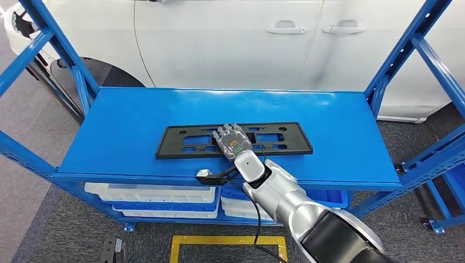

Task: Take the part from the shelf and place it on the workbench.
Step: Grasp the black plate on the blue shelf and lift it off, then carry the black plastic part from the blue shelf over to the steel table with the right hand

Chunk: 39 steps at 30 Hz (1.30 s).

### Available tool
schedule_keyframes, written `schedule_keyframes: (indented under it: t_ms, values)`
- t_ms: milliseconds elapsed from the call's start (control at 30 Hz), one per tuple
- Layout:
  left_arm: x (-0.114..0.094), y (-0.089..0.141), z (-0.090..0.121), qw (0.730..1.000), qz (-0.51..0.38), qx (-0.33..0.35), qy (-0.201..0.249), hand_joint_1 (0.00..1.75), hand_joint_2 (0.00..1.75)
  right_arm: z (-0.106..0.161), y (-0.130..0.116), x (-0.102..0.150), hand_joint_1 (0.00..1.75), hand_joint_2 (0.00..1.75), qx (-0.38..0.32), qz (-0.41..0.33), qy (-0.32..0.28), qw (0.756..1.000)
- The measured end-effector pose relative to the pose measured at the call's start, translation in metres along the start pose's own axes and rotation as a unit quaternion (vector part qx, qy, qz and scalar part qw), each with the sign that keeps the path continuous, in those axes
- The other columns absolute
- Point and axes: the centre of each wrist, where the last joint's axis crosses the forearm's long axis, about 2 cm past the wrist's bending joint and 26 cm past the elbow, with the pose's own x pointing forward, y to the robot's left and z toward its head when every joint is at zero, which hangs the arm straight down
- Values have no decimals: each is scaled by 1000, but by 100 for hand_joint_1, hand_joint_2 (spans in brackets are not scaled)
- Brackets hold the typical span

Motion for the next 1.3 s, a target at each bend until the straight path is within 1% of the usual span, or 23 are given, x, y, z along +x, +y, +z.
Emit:
schedule_keyframes:
  t_ms: [300,433,600,733,800,867,933,967,1000,1033,1100,1133,1200,1300]
  values:
    - [3,0,-1,1000,5,4,-4,0,0,-4,-6,-7,175,175,20,-2,24,1000]
    - [3,0,-1,1000,3,2,-7,0,0,-3,-4,-9,175,175,23,-7,29,999]
    - [5,-2,-2,999,-7,-5,-36,0,0,-5,-7,-15,175,175,8,-23,36,999]
    - [7,-3,-3,999,-16,-6,-45,0,0,-6,-10,-21,175,175,-21,-53,35,998]
    - [7,-3,-3,999,-17,-7,-42,0,0,-8,-16,-24,175,175,-52,-78,29,995]
    - [7,-3,-3,999,-17,-8,-37,0,0,-9,-24,-27,175,175,-100,-121,17,988]
    - [6,-2,-3,999,-15,-9,-36,0,0,-10,-37,-32,175,175,-158,-188,-1,969]
    - [6,-2,-3,999,-14,-9,-38,0,0,-10,-46,-35,175,175,-191,-230,-11,954]
    - [6,-1,-2,999,-13,-9,-39,0,0,-8,-56,-40,175,175,-229,-278,-25,933]
    - [6,-1,-2,999,-11,-10,-41,0,0,-5,-67,-47,175,175,-273,-331,-43,902]
    - [4,1,-1,999,-8,-10,-40,0,0,8,-92,-62,175,175,-366,-424,-90,823]
    - [3,2,-1,999,-6,-12,-40,0,0,17,-104,-70,175,175,-410,-456,-115,782]
    - [1,3,0,999,1,-18,-42,0,0,40,-121,-82,175,175,-477,-496,-171,705]
    - [1,4,0,998,23,-26,-51,0,0,80,-139,-94,175,175,-560,-532,-281,570]
